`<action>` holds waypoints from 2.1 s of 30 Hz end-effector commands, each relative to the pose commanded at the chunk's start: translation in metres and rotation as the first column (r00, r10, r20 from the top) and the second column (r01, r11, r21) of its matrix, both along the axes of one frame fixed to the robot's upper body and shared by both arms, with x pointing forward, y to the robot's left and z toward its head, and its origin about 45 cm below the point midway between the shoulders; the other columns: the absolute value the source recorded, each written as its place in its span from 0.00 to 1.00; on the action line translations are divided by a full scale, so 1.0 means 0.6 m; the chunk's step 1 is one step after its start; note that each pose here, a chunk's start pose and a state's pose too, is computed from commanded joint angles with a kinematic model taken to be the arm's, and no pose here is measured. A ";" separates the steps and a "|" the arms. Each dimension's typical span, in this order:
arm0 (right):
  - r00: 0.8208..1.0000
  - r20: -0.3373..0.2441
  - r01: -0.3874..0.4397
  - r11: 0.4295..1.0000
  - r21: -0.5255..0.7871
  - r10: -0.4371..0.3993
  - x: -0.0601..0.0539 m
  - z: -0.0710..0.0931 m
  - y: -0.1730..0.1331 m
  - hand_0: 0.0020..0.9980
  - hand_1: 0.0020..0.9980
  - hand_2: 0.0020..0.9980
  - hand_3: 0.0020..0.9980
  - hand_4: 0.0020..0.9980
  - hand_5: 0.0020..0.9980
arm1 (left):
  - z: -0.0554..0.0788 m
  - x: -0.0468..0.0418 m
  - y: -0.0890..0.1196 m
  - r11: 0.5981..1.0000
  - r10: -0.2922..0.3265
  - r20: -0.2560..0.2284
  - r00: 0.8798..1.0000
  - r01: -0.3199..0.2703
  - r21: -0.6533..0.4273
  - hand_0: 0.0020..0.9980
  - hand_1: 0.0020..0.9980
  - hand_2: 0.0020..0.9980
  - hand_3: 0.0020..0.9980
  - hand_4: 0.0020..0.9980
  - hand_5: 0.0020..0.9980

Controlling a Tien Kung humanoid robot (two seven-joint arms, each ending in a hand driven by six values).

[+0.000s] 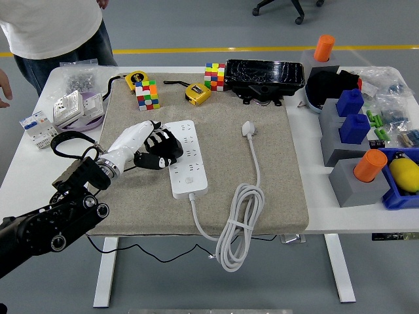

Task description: Put the plug near the board,insert it into the board,press the button,pull the plug out

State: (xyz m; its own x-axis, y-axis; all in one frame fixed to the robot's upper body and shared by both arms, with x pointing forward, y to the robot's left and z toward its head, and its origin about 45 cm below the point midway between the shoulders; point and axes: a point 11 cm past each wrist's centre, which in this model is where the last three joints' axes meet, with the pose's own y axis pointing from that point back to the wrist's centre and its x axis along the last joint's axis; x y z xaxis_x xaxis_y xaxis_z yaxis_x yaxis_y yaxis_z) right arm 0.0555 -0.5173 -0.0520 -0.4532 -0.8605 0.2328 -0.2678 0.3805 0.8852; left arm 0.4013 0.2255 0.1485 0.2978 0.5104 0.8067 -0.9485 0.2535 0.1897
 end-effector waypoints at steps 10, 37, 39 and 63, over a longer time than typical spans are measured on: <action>1.000 0.000 0.001 1.000 0.000 -0.001 0.000 0.000 -0.001 0.67 0.68 0.68 0.60 0.99 0.54 | -0.005 0.002 0.011 1.000 0.014 -0.013 1.000 -0.014 0.021 0.32 0.41 0.46 0.55 0.73 0.00; 1.000 0.001 0.001 1.000 0.002 -0.001 -0.001 0.000 0.001 0.67 0.68 0.68 0.59 0.99 0.54 | -0.011 0.002 0.013 0.999 0.009 -0.078 0.997 -0.005 0.051 0.44 0.55 0.58 0.60 0.90 0.00; 1.000 0.002 0.003 1.000 0.003 -0.003 0.000 0.000 0.001 0.67 0.68 0.68 0.59 0.99 0.54 | -0.011 0.002 0.012 0.999 0.009 -0.084 0.996 -0.005 0.047 0.44 0.55 0.58 0.60 0.90 0.00; 1.000 -0.001 0.000 1.000 0.003 0.000 -0.003 -0.001 0.002 0.67 0.68 0.68 0.59 0.99 0.54 | 0.052 -0.030 0.023 0.990 0.062 0.041 0.997 -0.057 -0.126 0.48 0.66 0.69 0.74 0.96 0.30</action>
State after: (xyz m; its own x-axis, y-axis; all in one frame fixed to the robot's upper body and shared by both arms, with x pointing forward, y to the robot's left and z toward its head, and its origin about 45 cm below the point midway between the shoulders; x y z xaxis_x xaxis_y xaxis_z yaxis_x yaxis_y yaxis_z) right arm 0.0537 -0.5162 -0.0527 -0.4529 -0.8612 0.2307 -0.2664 0.3776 0.8868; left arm 0.3833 0.2393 0.1799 0.2291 0.6236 0.7474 -0.9694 0.2153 0.1175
